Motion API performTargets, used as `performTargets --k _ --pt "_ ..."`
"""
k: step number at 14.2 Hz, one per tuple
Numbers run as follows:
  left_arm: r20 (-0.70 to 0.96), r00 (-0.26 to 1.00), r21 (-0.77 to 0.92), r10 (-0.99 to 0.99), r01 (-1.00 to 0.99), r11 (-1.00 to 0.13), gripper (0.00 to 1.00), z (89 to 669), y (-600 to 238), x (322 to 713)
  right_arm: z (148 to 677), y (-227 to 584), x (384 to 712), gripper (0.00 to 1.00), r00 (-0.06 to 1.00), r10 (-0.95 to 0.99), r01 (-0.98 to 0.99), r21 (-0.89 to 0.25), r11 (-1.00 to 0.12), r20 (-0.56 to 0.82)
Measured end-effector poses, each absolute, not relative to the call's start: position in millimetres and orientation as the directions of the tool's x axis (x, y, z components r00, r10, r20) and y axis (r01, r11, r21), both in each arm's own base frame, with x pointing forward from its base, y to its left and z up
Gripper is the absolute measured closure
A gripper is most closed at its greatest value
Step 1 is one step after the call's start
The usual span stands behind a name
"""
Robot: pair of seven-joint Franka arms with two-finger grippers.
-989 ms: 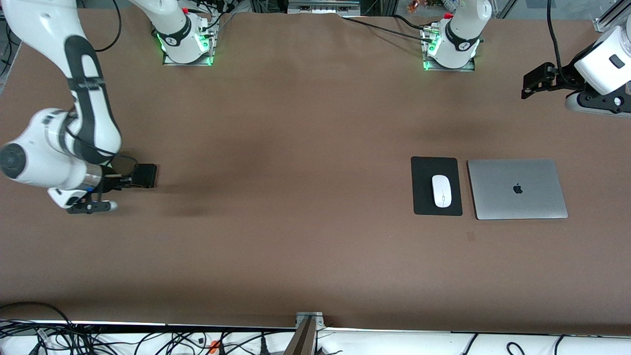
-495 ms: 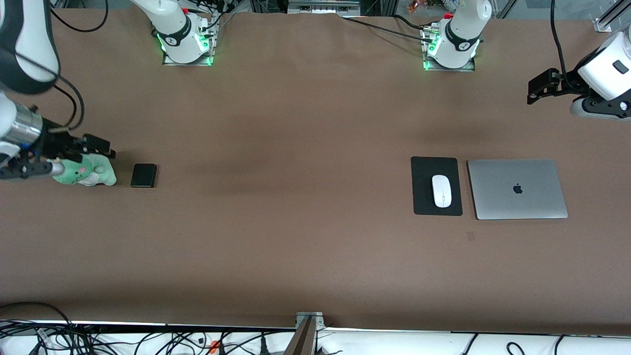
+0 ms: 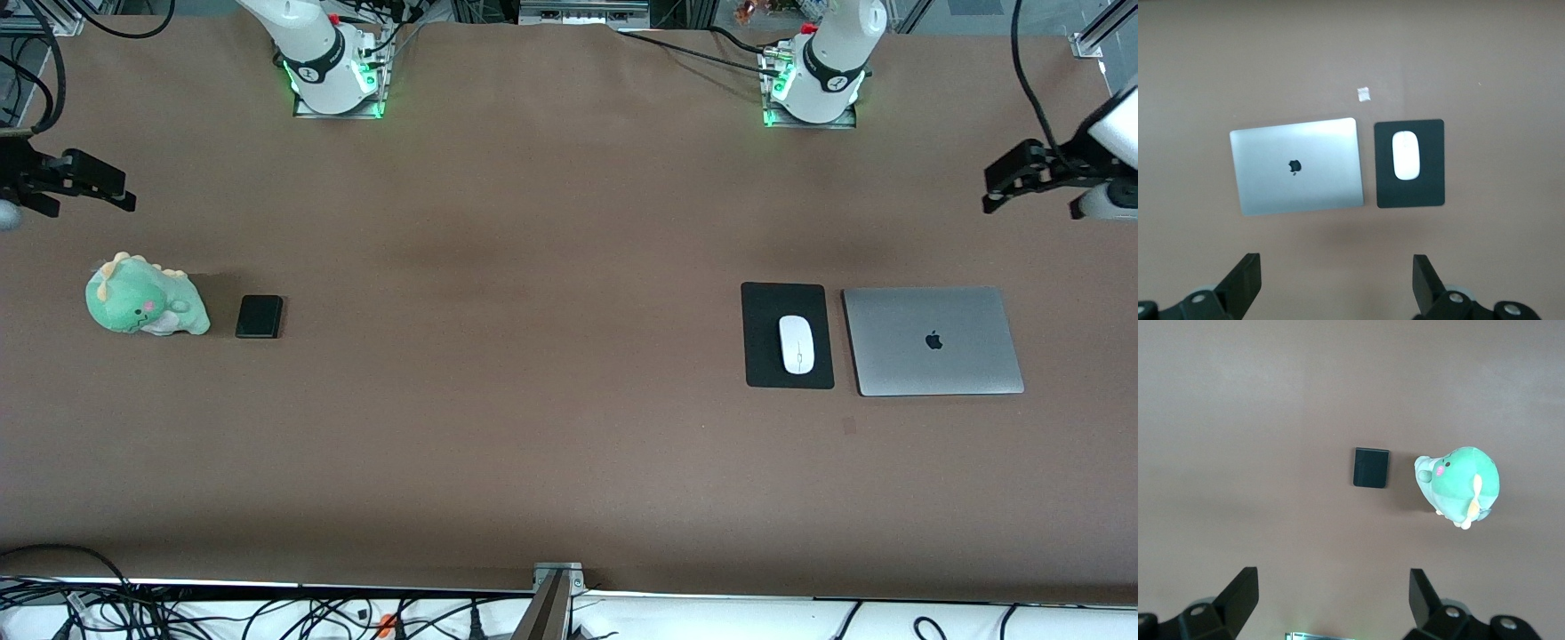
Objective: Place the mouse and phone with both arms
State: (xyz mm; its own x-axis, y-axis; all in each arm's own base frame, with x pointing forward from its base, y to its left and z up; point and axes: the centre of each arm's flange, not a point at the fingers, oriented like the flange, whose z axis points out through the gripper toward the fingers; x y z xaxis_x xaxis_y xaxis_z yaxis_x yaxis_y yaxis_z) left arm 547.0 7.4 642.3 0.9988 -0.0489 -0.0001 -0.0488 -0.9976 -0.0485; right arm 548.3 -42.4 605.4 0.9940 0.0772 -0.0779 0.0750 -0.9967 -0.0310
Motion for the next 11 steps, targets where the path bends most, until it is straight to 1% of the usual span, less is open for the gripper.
performTargets --k 3,6,11 --pt "0.008 0.999 -0.049 -0.054 -0.053 -0.997 0.00 636.5 6.3 544.7 609.9 -43.6 548.4 0.00 0.995 0.075 0.073 -0.029 -0.997 -0.071" --pt "-0.012 0.997 -0.029 -0.070 -0.070 -0.997 0.00 617.9 -6.4 549.3 609.8 -44.8 547.0 0.00 0.994 0.073 0.071 -0.031 -0.997 -0.081" --pt "-0.013 0.997 -0.024 -0.070 -0.070 -0.997 0.00 614.6 -7.1 551.7 609.0 -44.5 544.9 0.00 0.992 0.073 0.070 -0.033 -0.997 -0.098"
